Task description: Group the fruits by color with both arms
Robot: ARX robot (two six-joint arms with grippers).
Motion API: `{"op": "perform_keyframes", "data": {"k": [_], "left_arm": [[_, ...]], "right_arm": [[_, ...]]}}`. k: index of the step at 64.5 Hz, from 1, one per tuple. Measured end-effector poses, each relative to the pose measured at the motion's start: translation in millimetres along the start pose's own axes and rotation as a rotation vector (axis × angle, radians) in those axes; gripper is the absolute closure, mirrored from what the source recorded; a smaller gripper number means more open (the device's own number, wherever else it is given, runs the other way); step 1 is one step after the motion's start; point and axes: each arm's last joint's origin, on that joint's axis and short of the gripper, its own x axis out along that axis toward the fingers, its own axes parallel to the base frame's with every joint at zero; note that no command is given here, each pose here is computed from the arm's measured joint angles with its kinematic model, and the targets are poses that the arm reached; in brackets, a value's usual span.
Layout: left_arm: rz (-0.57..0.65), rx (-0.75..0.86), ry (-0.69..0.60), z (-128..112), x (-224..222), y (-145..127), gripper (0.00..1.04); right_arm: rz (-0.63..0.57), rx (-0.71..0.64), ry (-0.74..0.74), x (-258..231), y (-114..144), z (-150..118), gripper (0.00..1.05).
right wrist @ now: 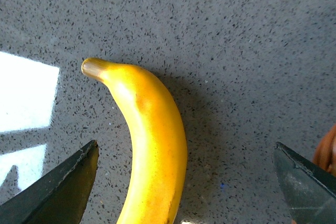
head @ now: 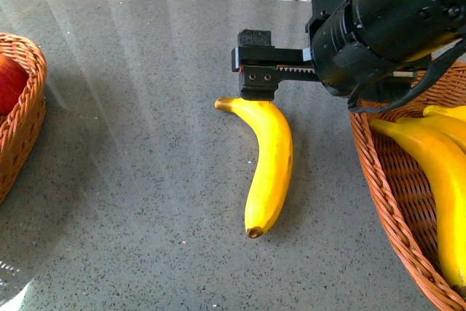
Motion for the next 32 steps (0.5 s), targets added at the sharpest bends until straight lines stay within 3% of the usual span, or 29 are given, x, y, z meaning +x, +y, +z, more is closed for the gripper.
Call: {"op": "perform_keyframes", "data": {"k": [32], "left_arm": [[0.000,0.000,0.000,0,0,0,0.09]], "right_arm": [[0.012,-0.030,0.113,36,18,-20,0.09]]}}
